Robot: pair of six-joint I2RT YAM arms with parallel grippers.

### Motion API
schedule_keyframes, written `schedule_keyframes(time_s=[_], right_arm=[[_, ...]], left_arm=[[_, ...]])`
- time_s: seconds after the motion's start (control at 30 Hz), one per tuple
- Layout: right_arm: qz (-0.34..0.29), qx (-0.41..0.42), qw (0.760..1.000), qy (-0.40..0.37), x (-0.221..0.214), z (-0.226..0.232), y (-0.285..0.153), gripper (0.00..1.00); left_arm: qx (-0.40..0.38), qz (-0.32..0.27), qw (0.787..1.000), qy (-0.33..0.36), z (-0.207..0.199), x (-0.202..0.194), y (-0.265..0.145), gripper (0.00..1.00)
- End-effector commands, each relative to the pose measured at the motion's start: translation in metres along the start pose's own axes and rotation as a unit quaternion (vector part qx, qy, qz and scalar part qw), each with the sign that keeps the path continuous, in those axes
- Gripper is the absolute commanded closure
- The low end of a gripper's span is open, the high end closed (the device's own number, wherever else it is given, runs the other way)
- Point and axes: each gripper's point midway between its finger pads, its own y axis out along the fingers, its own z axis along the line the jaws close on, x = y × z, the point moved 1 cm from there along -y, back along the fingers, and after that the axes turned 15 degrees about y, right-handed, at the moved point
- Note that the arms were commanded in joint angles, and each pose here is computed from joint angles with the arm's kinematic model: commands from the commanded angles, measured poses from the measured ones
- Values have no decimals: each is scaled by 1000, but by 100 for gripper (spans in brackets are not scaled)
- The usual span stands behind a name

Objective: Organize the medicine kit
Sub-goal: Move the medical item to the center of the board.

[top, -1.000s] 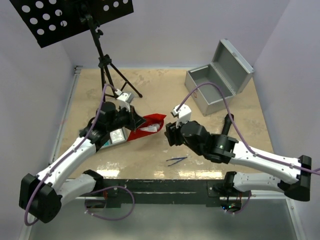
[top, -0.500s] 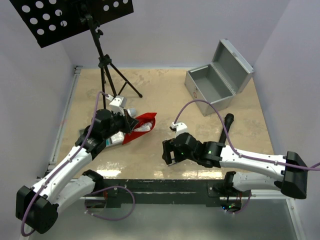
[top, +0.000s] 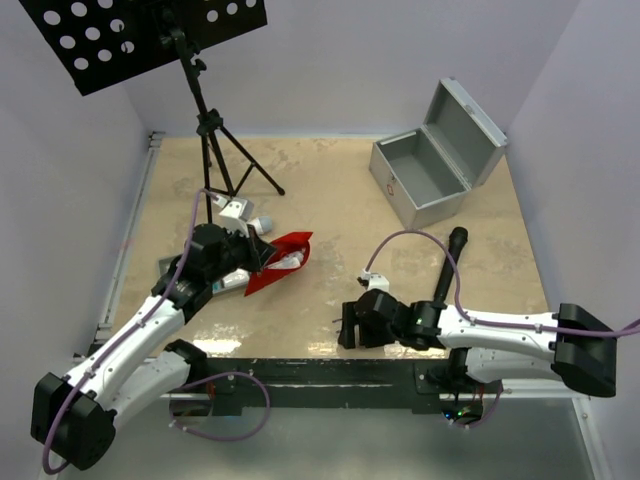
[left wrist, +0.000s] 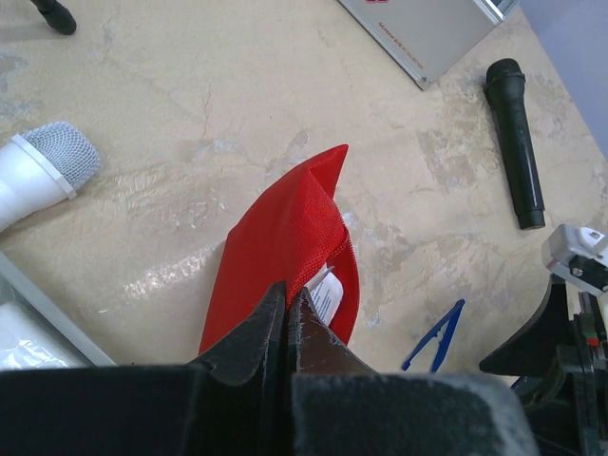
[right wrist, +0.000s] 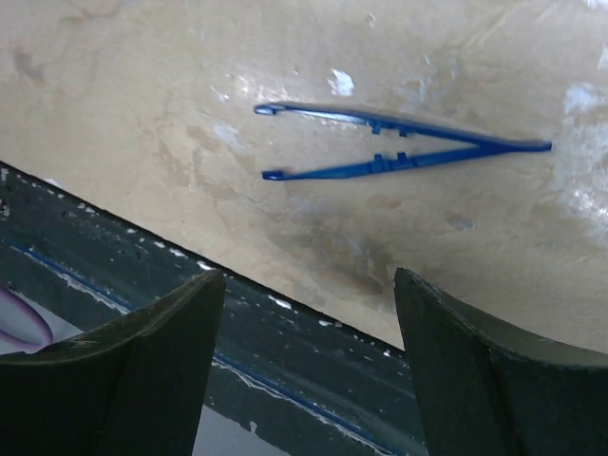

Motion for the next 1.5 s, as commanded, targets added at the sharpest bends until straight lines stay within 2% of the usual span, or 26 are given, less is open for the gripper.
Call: schedule_keyframes(time_s=[0.0,0.23,0.57,0.87,1.1,1.3,1.47], right_arm=[[3,28,998,58,-3,11,-1,23],[-29,12,997,73,15,13,18,13],[-84,-20,994,64,54,13,39,11],[-141,-82,986,-20,101,17,54,14],[-179,-80,980,-35,133,35,55,14],[-198,-60,977,-52,151,57,30,16],[-229,-77,969,-58,164,39,5,16]], left_arm=[[-7,-30,1000,4,-2,11,-2,100],[-8,-26,1000,1,-2,5,-2,100],[5,-27,1000,10,2,10,-5,100],[4,-19,1000,12,3,7,-1,100],[18,-19,1000,13,8,8,2,100],[65,-16,998,6,22,16,1,100],[73,-24,997,4,25,21,1,100]])
